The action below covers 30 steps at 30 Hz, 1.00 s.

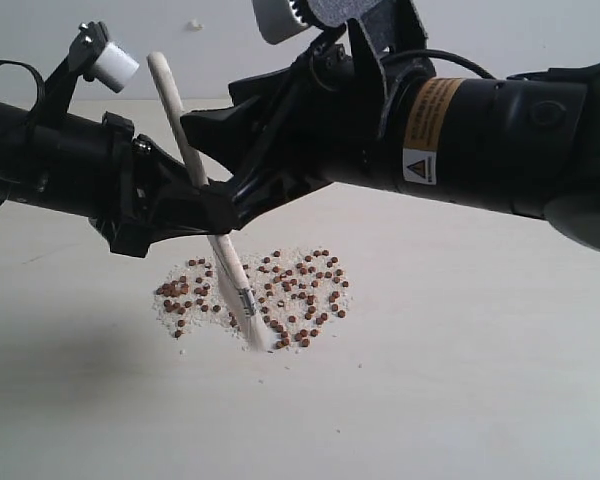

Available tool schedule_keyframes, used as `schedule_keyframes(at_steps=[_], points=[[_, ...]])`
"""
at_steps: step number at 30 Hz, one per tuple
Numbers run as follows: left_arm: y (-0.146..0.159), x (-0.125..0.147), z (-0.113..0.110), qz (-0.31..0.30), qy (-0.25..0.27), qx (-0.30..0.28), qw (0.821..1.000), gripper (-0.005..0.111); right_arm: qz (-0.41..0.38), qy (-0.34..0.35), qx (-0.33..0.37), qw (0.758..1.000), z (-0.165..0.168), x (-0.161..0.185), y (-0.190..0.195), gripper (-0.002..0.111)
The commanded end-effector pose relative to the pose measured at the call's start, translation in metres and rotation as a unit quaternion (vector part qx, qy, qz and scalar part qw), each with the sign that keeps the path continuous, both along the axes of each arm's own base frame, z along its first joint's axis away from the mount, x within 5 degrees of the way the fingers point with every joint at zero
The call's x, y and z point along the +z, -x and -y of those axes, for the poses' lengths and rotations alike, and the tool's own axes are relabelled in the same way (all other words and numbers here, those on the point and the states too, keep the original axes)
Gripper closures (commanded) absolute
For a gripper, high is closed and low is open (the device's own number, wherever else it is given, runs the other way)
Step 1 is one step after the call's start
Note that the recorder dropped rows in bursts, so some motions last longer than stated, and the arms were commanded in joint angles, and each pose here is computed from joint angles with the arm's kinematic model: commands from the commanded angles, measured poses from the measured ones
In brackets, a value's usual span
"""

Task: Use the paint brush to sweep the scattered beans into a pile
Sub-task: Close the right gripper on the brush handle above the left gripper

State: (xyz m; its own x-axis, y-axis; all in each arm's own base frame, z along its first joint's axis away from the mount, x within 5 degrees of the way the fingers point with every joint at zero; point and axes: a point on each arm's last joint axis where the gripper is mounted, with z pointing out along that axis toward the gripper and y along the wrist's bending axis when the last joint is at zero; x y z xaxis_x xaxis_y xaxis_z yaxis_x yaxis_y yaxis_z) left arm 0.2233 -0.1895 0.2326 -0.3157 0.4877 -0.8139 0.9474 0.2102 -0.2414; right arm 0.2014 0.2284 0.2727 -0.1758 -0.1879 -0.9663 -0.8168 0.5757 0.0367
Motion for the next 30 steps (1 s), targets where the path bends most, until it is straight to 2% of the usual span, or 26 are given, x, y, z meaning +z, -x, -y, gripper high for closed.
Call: schedule_keyframes(at_steps=[1, 18, 30], points=[[-0.001, 0.003, 0.003, 0.006, 0.002, 0.009, 1.0, 0.107, -0.013, -0.009, -0.006, 1.0, -0.001, 0.001, -0.001, 0.05], [0.001, 0.004, 0.009, 0.014, 0.0, 0.004, 1.0, 0.107, -0.055, -0.007, -0.012, 0.998, -0.017, -0.015, -0.015, 0.05], [0.001, 0.004, 0.009, 0.014, 0.002, 0.005, 1.0, 0.107, -0.063, -0.029, -0.03, 0.997, -0.022, 0.001, -0.023, 0.05]])
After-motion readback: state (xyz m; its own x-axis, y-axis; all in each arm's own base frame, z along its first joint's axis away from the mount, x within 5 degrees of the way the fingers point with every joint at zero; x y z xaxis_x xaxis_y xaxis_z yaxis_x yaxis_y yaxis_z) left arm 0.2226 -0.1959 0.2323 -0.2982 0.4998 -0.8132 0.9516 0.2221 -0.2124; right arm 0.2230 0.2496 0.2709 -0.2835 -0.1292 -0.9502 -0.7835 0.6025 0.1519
